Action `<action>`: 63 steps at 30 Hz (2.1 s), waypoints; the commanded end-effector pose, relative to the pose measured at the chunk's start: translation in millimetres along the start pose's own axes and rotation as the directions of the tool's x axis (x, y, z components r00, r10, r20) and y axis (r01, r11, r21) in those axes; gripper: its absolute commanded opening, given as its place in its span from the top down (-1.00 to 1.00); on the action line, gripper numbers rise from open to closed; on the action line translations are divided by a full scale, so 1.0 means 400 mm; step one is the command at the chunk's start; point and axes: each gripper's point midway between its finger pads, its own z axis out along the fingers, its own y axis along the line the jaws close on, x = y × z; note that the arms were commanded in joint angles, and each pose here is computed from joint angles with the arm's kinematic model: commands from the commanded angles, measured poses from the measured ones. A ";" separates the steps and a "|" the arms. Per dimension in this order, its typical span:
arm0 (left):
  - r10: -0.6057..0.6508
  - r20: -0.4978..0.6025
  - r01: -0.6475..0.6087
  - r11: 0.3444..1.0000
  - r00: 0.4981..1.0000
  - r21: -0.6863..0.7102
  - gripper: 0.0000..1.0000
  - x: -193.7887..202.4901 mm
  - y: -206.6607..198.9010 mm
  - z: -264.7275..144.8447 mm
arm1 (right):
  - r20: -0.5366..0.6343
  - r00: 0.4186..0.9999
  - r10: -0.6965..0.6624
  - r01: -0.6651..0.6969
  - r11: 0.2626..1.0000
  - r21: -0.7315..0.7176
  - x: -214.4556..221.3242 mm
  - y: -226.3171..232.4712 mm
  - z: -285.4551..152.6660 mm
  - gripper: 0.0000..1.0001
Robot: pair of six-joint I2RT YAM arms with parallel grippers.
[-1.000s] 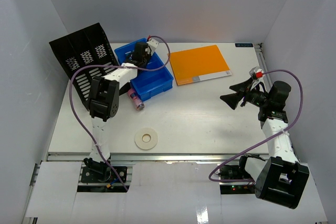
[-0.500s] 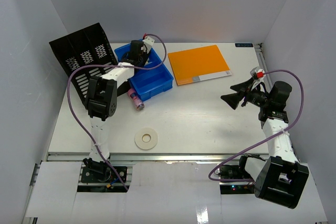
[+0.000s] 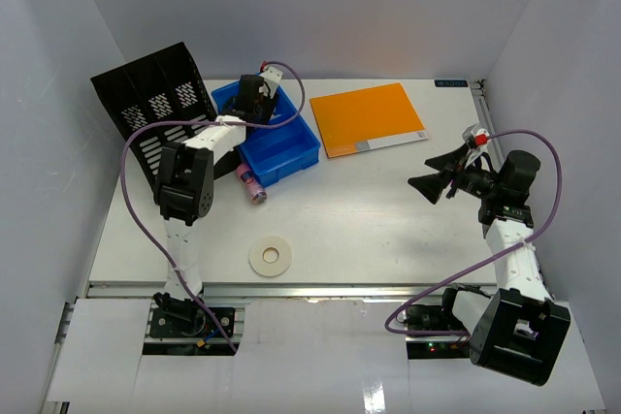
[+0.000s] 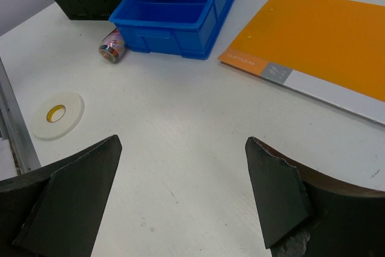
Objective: Organize the desk
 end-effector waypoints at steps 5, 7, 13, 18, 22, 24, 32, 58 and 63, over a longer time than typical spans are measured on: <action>-0.356 0.213 0.313 0.926 0.910 0.211 -0.74 -0.271 0.047 -0.321 | 0.009 0.998 -0.058 0.058 0.992 -0.116 0.004 0.046 0.003 -0.80; -0.438 0.207 0.372 0.881 0.875 0.292 -0.88 -0.272 0.030 -0.402 | -0.005 0.997 -0.072 0.070 0.989 -0.132 0.011 0.056 0.012 -0.80; -0.545 0.123 0.423 0.757 0.830 0.498 -0.93 -0.156 -0.054 -0.625 | -0.151 0.968 -0.201 0.170 0.966 -0.197 0.055 0.126 0.099 -0.80; -0.591 0.030 0.476 0.679 0.806 0.559 -0.94 0.013 -0.122 -0.746 | -0.312 0.882 -0.353 0.240 0.906 -0.348 0.113 0.231 0.185 -0.80; -0.652 0.006 0.521 0.612 0.759 0.595 -0.96 0.098 -0.149 -0.866 | -0.429 0.762 -0.486 0.305 0.853 -0.423 0.157 0.318 0.272 -0.80; -0.681 0.029 0.536 0.602 0.732 0.592 -0.96 0.118 -0.137 -0.919 | -0.460 0.725 -0.513 0.309 0.839 -0.448 0.181 0.366 0.309 -0.80; -0.774 0.112 0.642 0.588 0.623 0.493 -0.96 0.154 -0.053 -1.041 | -0.637 0.665 -0.390 0.218 0.917 -0.334 0.294 0.515 0.490 -0.80; -0.898 0.106 0.753 0.419 0.428 0.508 -0.96 0.213 -0.036 -1.154 | -0.741 0.491 -0.459 0.298 0.887 -0.352 0.545 0.609 0.598 -0.97; -0.908 0.072 0.760 0.387 0.413 0.523 -0.96 0.221 -0.053 -1.151 | -0.752 0.460 -0.472 0.283 0.881 -0.379 0.582 0.600 0.570 -0.71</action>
